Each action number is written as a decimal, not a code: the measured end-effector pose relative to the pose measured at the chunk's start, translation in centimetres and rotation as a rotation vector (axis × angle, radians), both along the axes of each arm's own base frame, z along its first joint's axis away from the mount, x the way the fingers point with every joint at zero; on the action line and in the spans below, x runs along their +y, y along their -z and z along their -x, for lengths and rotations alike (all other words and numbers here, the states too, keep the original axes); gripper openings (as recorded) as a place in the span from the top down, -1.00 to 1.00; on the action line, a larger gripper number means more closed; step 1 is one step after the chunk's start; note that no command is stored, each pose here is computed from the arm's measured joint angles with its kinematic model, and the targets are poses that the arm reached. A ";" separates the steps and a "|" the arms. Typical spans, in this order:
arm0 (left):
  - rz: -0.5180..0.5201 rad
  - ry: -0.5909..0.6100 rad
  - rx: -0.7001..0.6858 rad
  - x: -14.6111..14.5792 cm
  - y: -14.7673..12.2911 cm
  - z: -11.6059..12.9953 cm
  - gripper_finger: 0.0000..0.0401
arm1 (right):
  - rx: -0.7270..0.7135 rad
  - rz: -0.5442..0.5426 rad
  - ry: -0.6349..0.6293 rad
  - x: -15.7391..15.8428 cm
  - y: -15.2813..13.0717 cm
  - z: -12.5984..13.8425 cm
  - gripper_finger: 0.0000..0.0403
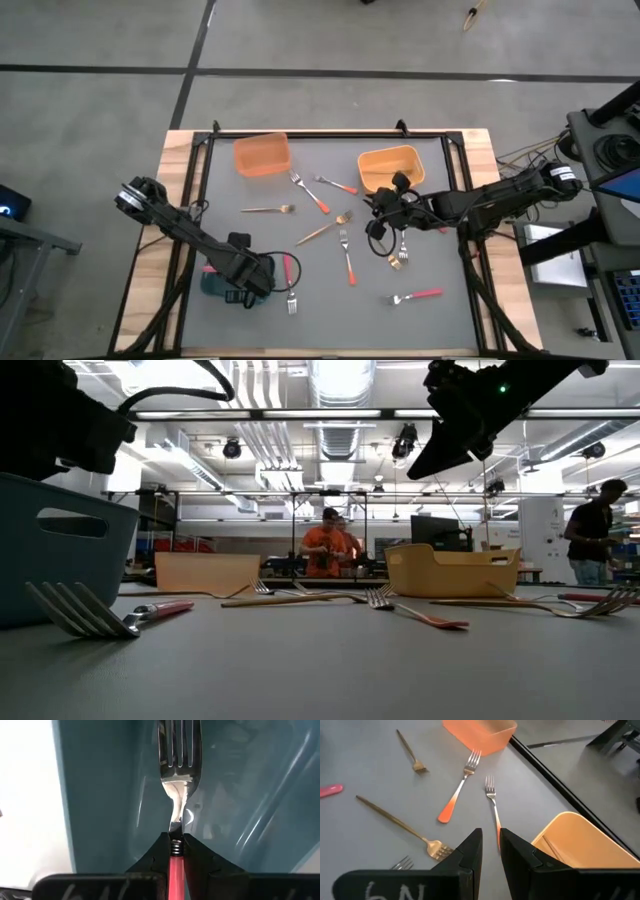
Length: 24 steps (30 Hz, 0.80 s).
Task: Sort silverware by color (type)
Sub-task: Put the pink fork into the blue bin
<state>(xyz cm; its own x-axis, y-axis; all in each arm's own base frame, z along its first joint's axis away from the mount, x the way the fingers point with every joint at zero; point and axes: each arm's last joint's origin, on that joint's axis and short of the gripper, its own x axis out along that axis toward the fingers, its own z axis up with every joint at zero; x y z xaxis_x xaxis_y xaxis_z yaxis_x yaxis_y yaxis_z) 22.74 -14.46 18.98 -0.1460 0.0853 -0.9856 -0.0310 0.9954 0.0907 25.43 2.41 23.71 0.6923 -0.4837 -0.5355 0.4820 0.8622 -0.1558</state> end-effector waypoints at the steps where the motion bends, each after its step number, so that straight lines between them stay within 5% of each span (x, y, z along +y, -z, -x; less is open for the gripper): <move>1: -0.004 -0.011 0.002 0.0 0.1 0.0 0.92 | 0.001 0.001 -0.001 0.0 0.0 0.0 0.71; 24: -0.061 -0.136 -0.051 -0.4 1.3 -0.6 0.92 | 0.016 -0.003 0.005 0.1 0.6 -0.3 0.71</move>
<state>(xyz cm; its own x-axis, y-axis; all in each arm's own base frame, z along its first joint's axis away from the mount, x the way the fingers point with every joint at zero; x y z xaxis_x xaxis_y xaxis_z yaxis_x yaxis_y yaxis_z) 23.33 -14.86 17.67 -0.1103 0.1280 -0.9856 -0.1711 0.9744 0.1457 25.72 2.46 23.13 0.6811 -0.4853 -0.5482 0.4837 0.8604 -0.1606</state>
